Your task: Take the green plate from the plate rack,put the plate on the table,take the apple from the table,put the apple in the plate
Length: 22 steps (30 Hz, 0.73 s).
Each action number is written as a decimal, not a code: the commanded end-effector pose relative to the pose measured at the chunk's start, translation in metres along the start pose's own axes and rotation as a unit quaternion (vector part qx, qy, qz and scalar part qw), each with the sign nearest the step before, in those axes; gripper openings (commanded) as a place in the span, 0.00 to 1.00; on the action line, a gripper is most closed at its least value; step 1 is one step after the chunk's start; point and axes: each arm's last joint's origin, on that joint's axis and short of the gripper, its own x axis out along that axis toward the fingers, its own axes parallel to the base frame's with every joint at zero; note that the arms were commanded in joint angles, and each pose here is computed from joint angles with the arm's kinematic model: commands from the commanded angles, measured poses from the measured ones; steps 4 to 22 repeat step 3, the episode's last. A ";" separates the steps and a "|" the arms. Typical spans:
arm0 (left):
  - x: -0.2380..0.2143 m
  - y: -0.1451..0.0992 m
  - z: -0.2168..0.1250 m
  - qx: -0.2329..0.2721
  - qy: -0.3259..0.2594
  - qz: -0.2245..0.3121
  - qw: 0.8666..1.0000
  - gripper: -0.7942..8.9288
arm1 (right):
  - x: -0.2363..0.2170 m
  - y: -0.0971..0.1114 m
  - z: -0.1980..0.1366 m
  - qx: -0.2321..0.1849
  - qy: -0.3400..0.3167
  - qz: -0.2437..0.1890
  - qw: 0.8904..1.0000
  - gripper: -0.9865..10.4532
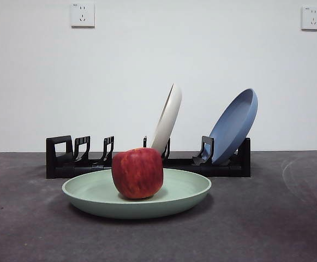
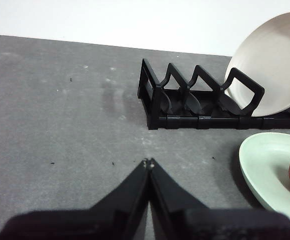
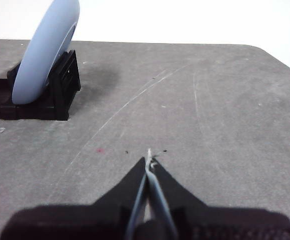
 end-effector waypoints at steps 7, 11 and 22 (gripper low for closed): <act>0.001 0.001 -0.001 0.005 -0.002 0.004 1.000 0.08 | 0.001 0.000 -0.003 0.007 0.002 0.000 1.000 0.09; 0.001 0.001 -0.001 0.005 -0.002 0.004 1.000 0.08 | 0.001 0.000 -0.003 0.007 0.002 0.000 1.000 0.09; 0.001 0.001 -0.001 0.005 -0.002 0.004 1.000 0.08 | 0.001 0.000 -0.003 0.007 0.002 0.000 1.000 0.09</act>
